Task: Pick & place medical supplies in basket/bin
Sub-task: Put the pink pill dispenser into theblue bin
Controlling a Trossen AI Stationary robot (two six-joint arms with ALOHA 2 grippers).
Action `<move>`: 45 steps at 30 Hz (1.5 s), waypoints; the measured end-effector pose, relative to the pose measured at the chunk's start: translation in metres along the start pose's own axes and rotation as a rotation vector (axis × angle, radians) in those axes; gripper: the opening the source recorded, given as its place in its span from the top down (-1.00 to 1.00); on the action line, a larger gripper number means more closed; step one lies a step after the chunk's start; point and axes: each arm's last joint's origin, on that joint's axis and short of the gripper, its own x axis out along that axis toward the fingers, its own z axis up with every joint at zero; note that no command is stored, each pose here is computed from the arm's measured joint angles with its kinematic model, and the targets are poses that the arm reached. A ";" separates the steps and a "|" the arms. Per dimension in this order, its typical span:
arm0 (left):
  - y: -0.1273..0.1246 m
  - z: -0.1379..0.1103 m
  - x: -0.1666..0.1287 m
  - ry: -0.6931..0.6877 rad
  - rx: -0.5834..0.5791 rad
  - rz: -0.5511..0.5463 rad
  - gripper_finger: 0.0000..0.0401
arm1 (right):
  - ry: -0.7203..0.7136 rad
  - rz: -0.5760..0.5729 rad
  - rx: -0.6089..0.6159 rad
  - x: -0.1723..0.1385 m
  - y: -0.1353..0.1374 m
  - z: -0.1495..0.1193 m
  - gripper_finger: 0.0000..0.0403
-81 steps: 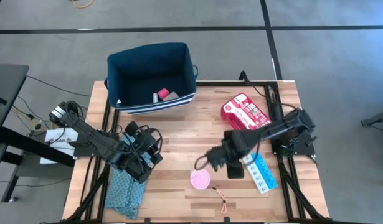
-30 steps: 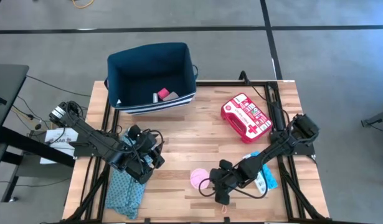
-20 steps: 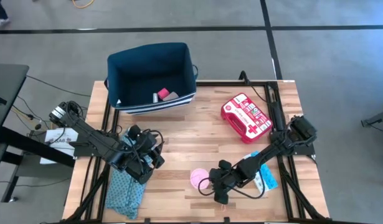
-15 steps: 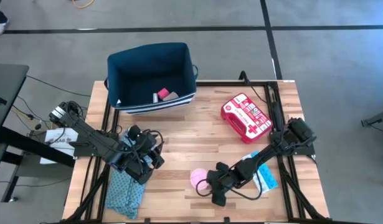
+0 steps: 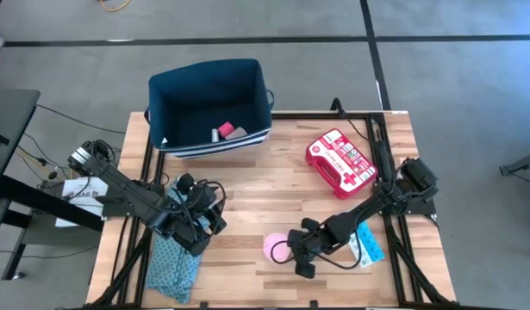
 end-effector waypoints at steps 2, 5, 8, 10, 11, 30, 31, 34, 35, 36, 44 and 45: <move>0.000 0.000 0.000 0.001 0.005 0.000 0.14 | -0.017 0.012 -0.012 -0.006 0.001 0.002 0.94; 0.000 0.000 0.000 -0.002 0.009 0.001 0.14 | -0.072 0.038 -0.020 -0.021 0.002 0.011 0.94; 0.000 0.000 0.000 -0.002 0.020 0.002 0.14 | -0.145 0.073 -0.069 -0.045 0.005 0.023 0.98; 0.000 0.000 0.000 -0.002 0.027 0.001 0.14 | -0.218 0.098 -0.102 -0.066 0.007 0.033 0.97; 0.000 0.000 0.000 -0.002 0.027 0.001 0.14 | -0.253 0.098 -0.120 -0.076 0.006 0.036 0.98; 0.001 0.001 0.000 -0.042 0.044 0.022 0.14 | -1.341 -0.388 -0.322 -0.264 -0.075 0.109 1.00; 0.001 0.001 0.000 -0.044 0.046 0.023 0.14 | -1.389 -0.421 -0.291 -0.268 -0.085 0.115 1.00; 0.001 0.001 0.000 -0.045 0.058 0.024 0.14 | -1.462 -0.428 -0.257 -0.268 -0.118 0.134 1.00; 0.001 0.001 0.000 -0.045 0.065 0.024 0.14 | -1.475 -0.385 -0.270 -0.265 -0.130 0.140 1.00; 0.001 0.001 0.000 -0.045 0.074 0.024 0.14 | -1.482 -0.325 -0.285 -0.259 -0.143 0.147 1.00; 0.001 0.003 0.000 -0.084 0.140 0.050 0.14 | -1.402 -0.126 -0.111 -0.222 -0.242 0.218 1.00; 0.001 0.003 0.000 -0.084 0.150 0.050 0.14 | -1.393 -0.098 -0.095 -0.217 -0.251 0.228 1.00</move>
